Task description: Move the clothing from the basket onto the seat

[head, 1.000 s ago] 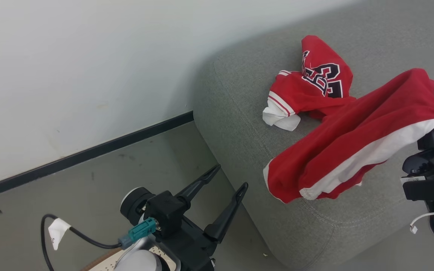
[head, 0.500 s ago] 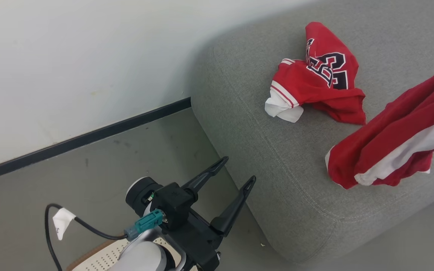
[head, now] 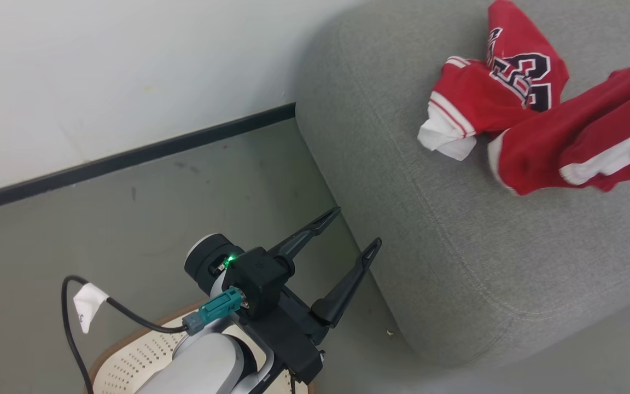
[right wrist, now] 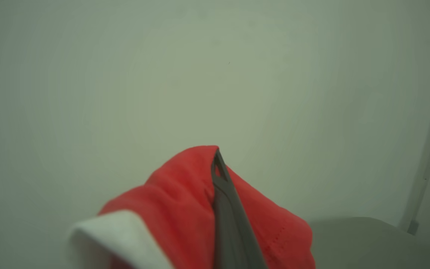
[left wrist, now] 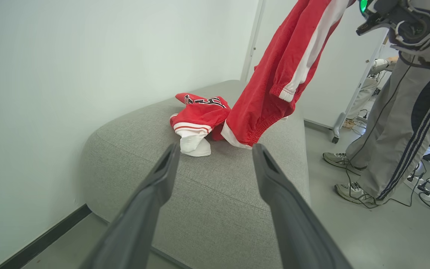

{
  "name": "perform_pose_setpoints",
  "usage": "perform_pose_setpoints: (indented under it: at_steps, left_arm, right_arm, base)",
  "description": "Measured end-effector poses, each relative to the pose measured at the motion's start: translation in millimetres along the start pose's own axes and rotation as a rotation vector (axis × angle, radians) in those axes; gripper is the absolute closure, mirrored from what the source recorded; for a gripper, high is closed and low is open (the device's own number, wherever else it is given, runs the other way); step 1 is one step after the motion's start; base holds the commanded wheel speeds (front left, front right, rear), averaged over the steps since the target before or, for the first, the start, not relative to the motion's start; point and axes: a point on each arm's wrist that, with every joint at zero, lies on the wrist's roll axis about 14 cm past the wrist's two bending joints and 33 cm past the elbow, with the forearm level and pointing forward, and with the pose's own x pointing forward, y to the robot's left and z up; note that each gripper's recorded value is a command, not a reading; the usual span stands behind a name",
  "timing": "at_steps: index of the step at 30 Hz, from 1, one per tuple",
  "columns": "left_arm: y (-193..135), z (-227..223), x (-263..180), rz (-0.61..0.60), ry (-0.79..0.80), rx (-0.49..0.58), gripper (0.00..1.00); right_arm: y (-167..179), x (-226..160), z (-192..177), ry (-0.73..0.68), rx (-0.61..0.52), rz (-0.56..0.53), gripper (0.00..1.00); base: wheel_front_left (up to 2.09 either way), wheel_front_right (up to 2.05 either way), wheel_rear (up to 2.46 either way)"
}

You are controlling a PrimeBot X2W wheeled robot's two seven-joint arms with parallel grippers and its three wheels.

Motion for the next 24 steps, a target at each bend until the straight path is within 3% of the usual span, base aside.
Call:
perform_pose_setpoints:
  at_steps: [10, 20, 24]
  left_arm:
    - [26.5, -11.9, -2.3, 0.031, 0.011, -0.031, 0.00]
    - [59.6, -36.8, -9.9, 0.068, 0.053, -0.049, 0.00]
    - [70.8, -49.5, -11.7, 0.081, 0.072, -0.070, 0.00]
  right_arm:
    - [-30.4, 53.7, -10.9, 0.017, -0.079, -0.064, 1.00]
    - [-48.2, 94.4, -45.0, 0.066, -0.139, -0.159, 1.00]
    - [-56.2, 101.0, -75.3, 0.132, -0.141, -0.198, 1.00]
  base:
    - [0.00, 0.00, 0.00]
    - [0.00, 0.00, 0.00]
    - [0.00, 0.00, 0.00]
